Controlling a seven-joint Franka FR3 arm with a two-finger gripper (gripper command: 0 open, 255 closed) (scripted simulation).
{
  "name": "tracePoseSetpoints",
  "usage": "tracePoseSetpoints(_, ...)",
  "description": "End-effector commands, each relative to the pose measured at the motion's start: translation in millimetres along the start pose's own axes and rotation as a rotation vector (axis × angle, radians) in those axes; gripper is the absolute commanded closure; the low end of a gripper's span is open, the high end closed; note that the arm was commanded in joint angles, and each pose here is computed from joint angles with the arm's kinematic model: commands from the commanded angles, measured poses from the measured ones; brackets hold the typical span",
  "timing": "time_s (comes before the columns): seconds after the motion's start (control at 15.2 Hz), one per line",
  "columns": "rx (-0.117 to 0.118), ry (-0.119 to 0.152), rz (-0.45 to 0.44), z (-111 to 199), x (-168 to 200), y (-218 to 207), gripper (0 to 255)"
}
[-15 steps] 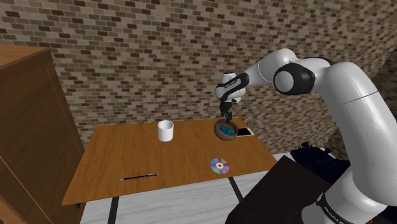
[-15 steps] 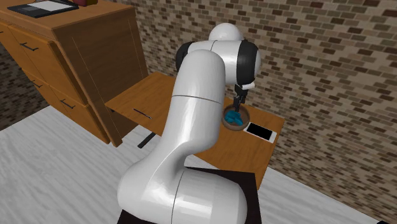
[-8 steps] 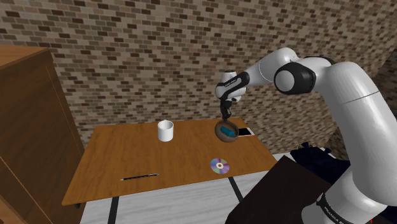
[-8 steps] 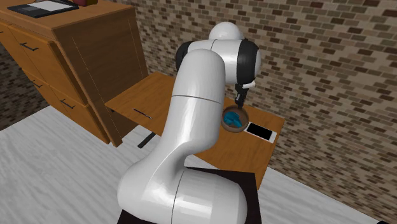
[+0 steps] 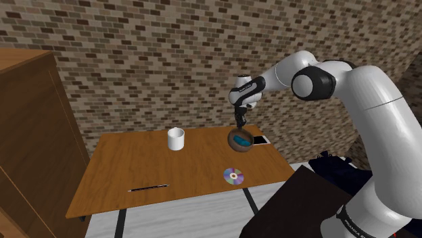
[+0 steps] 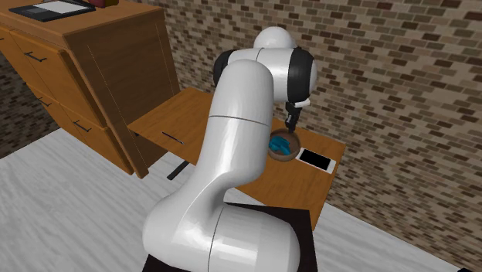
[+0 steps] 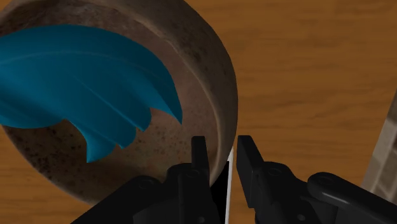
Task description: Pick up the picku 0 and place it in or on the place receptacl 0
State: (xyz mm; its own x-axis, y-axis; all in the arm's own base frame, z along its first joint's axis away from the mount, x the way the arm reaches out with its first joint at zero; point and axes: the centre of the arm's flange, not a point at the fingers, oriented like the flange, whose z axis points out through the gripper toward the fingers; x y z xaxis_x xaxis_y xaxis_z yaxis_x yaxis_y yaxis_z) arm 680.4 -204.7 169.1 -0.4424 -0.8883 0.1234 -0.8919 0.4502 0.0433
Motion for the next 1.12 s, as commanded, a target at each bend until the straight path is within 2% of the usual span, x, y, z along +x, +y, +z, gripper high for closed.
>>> tracePoseSetpoints(0.0, -0.007, 0.0, -0.002, -4, -1, 2, 255)
tracePoseSetpoints(0.92, -0.007, 0.0, -0.002, -76, 8, 5, 255)
tracePoseSetpoints(1.06, -0.007, 0.0, -0.002, -81, 31, 19, 255)
